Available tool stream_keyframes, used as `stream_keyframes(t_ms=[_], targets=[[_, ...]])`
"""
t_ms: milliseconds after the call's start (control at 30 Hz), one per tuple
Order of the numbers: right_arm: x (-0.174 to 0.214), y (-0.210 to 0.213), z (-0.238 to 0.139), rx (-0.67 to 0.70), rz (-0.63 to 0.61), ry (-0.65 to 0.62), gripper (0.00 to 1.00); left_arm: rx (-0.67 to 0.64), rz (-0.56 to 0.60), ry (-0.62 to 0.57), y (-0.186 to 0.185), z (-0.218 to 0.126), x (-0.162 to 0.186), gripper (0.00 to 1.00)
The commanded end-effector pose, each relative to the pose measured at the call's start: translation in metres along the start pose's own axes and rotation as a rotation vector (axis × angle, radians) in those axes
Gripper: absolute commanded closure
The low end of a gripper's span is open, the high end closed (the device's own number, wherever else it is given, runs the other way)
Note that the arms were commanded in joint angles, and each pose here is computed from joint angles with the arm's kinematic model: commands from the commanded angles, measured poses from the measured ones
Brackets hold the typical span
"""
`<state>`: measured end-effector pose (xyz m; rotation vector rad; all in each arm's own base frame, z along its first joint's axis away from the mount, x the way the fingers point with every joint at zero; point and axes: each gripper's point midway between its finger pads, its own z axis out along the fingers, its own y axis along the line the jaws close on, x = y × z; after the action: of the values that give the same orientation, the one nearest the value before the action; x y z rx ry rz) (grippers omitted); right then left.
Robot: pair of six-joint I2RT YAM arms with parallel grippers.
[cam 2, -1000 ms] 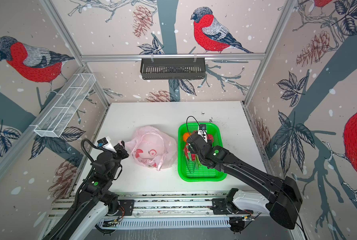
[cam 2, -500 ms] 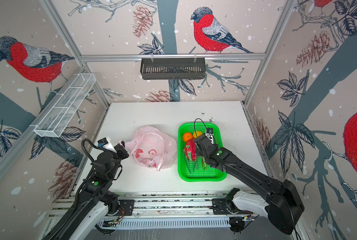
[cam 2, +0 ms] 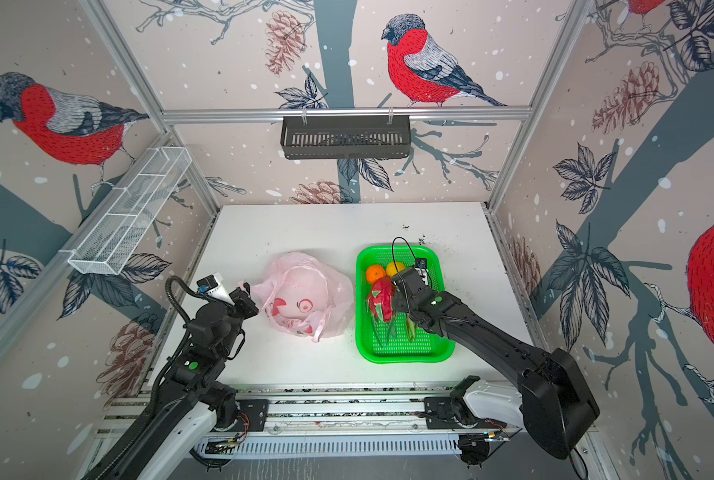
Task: Untie the knot of the plastic bag and take out the fruit
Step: 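Lower the dragon fruit into the basket beside the other dragon fruit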
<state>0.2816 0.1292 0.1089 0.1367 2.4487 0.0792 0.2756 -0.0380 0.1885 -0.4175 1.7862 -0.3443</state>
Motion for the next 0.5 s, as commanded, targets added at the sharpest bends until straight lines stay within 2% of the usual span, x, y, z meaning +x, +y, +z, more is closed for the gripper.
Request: stream_keyframes(t_ms=[0,333,467], targets=[[-0.002,0.002,0.004,-0.017,0.005,-0.006,0.67,0.011,-0.002,-0.024,-0.004,0.000,-0.007,1.00],[0.005,-0.003,0.017,-0.009,0.009,0.022,0.65,0.010,0.000,-0.025,-0.003,0.000,-0.007,1.00],[0.005,-0.004,0.018,-0.013,0.011,0.022,0.65,0.010,0.001,-0.026,-0.004,0.000,-0.008,0.96]])
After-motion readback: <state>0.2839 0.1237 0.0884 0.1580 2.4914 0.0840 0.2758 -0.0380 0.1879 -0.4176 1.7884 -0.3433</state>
